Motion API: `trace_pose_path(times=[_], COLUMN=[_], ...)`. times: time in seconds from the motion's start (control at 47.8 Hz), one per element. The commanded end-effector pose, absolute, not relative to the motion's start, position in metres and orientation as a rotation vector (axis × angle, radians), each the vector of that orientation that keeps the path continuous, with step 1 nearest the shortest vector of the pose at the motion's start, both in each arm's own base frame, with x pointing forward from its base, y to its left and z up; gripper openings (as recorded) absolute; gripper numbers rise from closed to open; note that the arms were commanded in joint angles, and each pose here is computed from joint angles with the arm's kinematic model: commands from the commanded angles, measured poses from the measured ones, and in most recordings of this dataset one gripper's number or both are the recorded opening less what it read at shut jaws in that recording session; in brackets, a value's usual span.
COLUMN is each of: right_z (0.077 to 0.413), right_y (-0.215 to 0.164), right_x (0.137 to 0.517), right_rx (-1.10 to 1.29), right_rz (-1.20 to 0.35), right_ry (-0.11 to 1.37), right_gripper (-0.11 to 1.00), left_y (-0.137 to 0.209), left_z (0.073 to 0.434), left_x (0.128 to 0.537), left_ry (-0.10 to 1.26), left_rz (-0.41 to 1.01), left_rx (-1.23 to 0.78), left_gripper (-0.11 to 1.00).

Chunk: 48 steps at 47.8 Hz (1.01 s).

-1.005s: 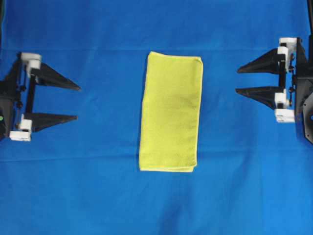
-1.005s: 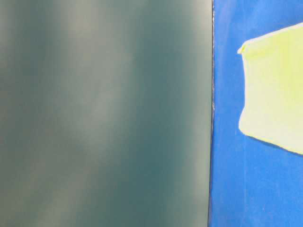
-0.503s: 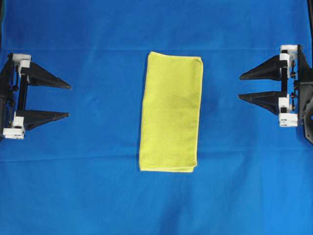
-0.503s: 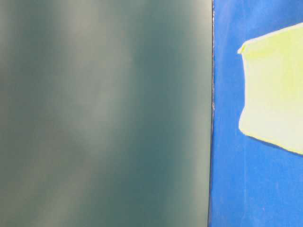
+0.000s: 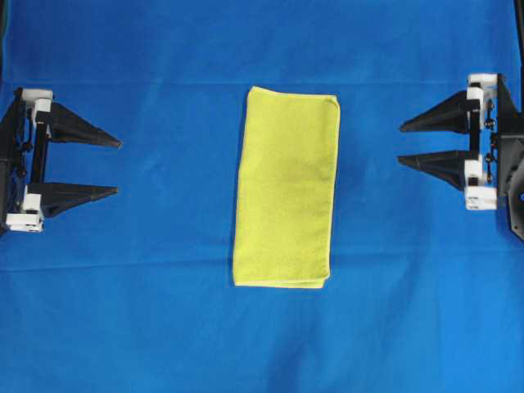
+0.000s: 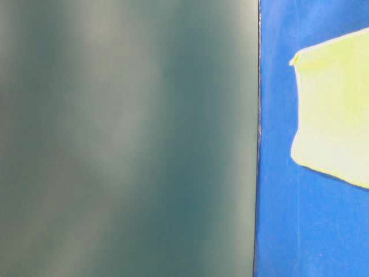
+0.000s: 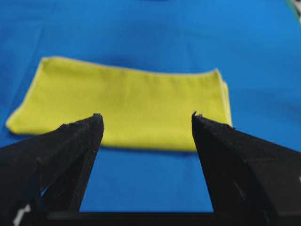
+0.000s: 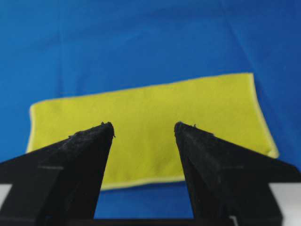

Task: Fold the yellow towel.
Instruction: 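Retract both grippers to the sides, then move both grippers to the strip's far end and pinch its corners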

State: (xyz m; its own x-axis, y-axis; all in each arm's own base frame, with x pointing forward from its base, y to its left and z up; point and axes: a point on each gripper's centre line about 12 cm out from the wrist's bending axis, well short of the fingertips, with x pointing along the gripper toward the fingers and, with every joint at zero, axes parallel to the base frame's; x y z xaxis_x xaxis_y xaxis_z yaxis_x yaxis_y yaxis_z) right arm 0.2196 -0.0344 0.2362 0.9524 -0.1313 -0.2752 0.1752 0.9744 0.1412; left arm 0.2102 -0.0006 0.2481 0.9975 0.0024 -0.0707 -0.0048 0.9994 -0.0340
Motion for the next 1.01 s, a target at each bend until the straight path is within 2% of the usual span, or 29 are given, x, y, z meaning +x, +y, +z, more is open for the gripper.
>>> trace_pose_path(times=[0.0, 0.126, 0.251, 0.482, 0.691, 0.984], right_z=[0.247, 0.242, 0.224, 0.189, 0.154, 0.123], right_y=[-0.047, -0.069, -0.093, -0.123, -0.141, -0.155], right_x=[0.228, 0.237, 0.249, 0.282, 0.302, 0.314], right_rx=[0.173, 0.189, 0.211, 0.228, 0.237, 0.258], right_rz=[-0.203, -0.289, -0.365, -0.432, -0.455, -0.462], right_ry=[0.256, 0.305, 0.391, 0.591, 0.723, 0.773], right_gripper=[0.60, 0.60, 0.60, 0.60, 0.60, 0.60], left_y=[0.006, 0.023, 0.041, 0.079, 0.116, 0.152], left_z=[0.263, 0.265, 0.253, 0.214, 0.164, 0.113], left_x=[0.220, 0.236, 0.260, 0.317, 0.360, 0.394], left_ry=[0.027, 0.036, 0.104, 0.275, 0.404, 0.469], left_rz=[0.032, 0.102, 0.164, 0.246, 0.309, 0.363], left_rx=[-0.027, -0.016, -0.013, -0.005, -0.033, -0.055], left_gripper=[0.73, 0.73, 0.73, 0.73, 0.73, 0.73])
